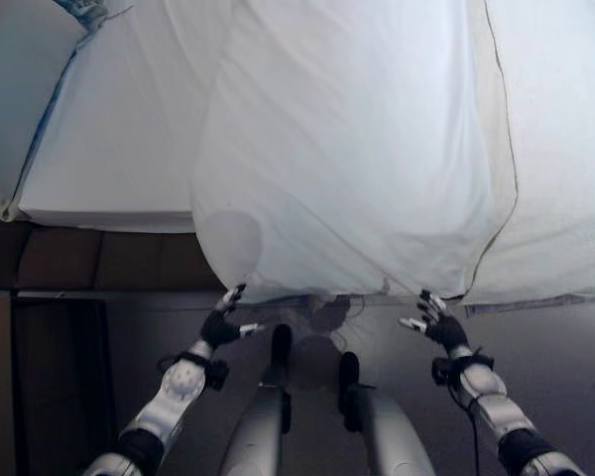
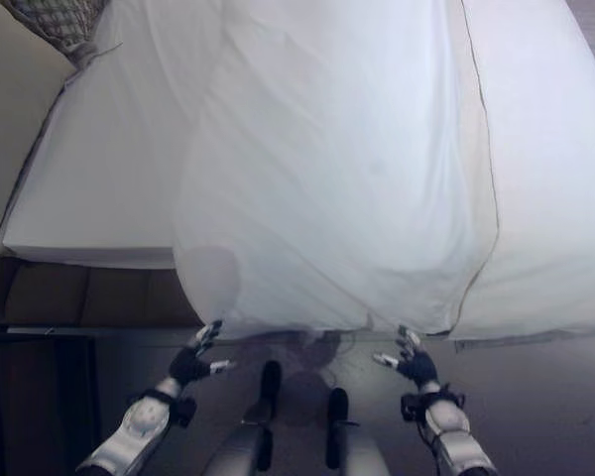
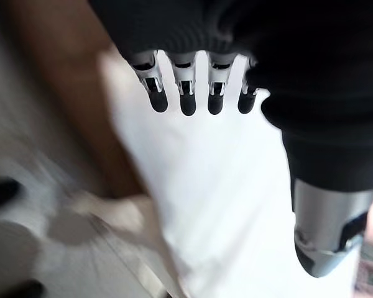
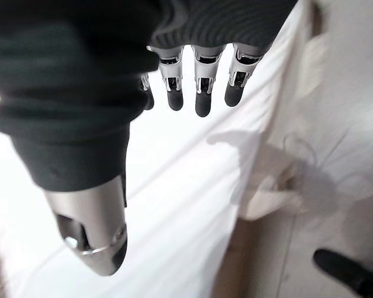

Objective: Make the bed

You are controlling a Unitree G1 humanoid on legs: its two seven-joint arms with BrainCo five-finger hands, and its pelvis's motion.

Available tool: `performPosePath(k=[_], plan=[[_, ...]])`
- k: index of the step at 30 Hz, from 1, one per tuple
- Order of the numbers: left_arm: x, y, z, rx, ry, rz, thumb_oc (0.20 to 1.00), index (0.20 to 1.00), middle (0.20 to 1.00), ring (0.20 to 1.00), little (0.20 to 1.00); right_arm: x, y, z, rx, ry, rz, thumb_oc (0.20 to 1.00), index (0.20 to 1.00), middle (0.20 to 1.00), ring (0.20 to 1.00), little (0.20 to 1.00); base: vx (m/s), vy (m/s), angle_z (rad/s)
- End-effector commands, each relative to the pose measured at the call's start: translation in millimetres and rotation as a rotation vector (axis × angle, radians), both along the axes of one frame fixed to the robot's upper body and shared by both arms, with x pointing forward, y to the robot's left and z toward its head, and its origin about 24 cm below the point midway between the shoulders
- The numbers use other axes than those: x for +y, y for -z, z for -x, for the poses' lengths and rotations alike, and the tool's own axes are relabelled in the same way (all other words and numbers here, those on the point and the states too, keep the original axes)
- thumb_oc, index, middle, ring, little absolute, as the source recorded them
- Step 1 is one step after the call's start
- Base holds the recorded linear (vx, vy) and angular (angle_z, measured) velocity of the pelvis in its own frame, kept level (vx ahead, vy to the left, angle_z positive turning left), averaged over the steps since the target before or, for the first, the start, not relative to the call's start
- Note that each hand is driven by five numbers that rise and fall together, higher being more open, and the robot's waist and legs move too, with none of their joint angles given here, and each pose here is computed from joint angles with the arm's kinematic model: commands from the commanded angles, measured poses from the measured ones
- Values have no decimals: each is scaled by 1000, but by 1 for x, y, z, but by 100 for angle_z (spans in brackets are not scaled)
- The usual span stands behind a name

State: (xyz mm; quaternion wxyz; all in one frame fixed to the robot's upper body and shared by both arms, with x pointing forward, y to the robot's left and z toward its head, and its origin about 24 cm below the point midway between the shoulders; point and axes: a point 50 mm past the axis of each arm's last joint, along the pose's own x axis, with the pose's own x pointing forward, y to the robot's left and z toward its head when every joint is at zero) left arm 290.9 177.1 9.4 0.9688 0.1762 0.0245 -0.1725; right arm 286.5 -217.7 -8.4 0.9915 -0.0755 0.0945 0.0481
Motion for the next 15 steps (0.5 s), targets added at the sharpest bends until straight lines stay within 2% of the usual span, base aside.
performPosePath(k=[1,2,3,9,14,15], plan=[[-36,-34,-27,-49,171,123,1000,1000,1000,1000,1000,15,-25,-26,-53,-62,-213,1000,1000,1000,1000,1000,-89,12,0],[-36,-35,-27,-49,171,123,1000,1000,1000,1000,1000,15,-25,-26,-53,-62,-213,1000,1000,1000,1000,1000,-120,23,4],[-49,-48,-40,-54,226,131,1000,1000,1000,1000,1000,29,-37,-41,-69,-92,-269,1000,1000,1000,1000,1000,-48,15,3],[-69,-75,-67,-77,245,157,1000,1000,1000,1000,1000,54,-64,-68,-109,-131,-340,1000,1000,1000,1000,1000,-51,18,-1],[-77,-102,-85,-138,212,152,1000,1000,1000,1000,1000,64,-91,-86,-155,-163,-346,1000,1000,1000,1000,1000,-32,22,5],[-76,-118,-95,-179,162,146,1000,1000,1000,1000,1000,72,-116,-98,-206,-188,-324,1000,1000,1000,1000,1000,-22,34,1]])
